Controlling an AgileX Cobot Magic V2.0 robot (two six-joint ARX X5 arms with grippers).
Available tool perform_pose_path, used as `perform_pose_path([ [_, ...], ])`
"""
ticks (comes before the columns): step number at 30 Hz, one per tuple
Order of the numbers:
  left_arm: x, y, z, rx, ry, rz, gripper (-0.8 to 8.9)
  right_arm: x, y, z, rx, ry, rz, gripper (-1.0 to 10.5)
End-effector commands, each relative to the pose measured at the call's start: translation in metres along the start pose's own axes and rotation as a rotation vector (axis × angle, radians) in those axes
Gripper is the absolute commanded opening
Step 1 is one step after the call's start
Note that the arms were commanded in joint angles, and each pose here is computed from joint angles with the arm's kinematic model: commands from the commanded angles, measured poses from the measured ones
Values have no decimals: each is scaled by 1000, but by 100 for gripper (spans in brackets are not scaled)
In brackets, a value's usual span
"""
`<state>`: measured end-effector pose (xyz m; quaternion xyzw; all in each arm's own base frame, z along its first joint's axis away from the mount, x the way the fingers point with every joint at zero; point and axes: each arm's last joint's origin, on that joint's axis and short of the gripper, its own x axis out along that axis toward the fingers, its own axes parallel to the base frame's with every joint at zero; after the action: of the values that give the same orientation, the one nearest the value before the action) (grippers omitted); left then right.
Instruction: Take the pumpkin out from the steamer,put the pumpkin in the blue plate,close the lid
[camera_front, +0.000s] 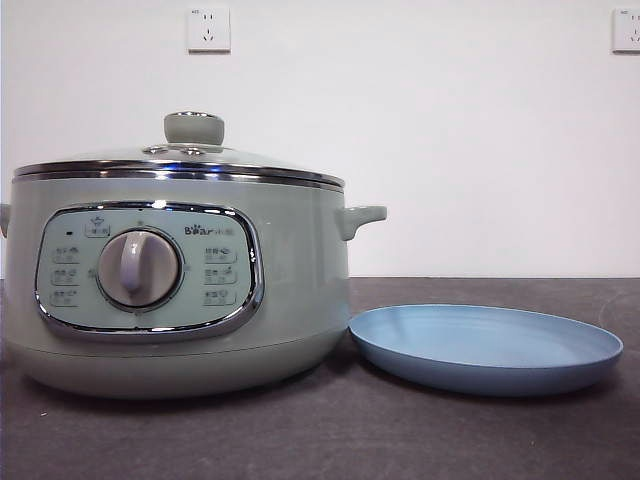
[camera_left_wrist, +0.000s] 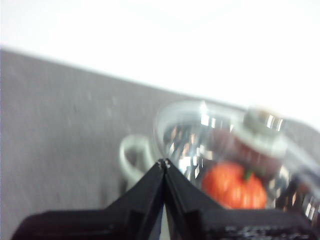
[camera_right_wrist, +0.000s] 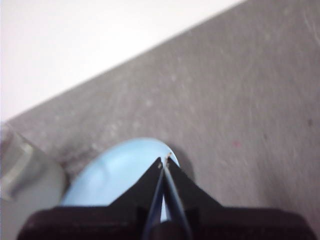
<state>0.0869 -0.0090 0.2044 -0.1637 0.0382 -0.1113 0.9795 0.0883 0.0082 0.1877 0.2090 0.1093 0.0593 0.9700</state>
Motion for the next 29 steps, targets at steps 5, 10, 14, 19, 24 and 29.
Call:
perform_pose_path([
  [5,-13,-15,41,3,-75,18,-6,-13,23,48,-5,-49,17,-9],
  [10,-9,-25,70,7,-28,27,-7,-11,38,83,-78,-35,18,-8],
  [14,0,-32,94,69,57,14,-8,-4,49,109,-170,17,-1,-1],
  [19,16,-39,120,138,183,-17,-5,11,61,135,-286,124,31,1],
  [24,29,-46,142,172,291,-62,-3,28,71,150,-333,244,174,15],
  [29,39,-49,153,189,338,-96,225,42,72,152,-306,305,219,445],
])
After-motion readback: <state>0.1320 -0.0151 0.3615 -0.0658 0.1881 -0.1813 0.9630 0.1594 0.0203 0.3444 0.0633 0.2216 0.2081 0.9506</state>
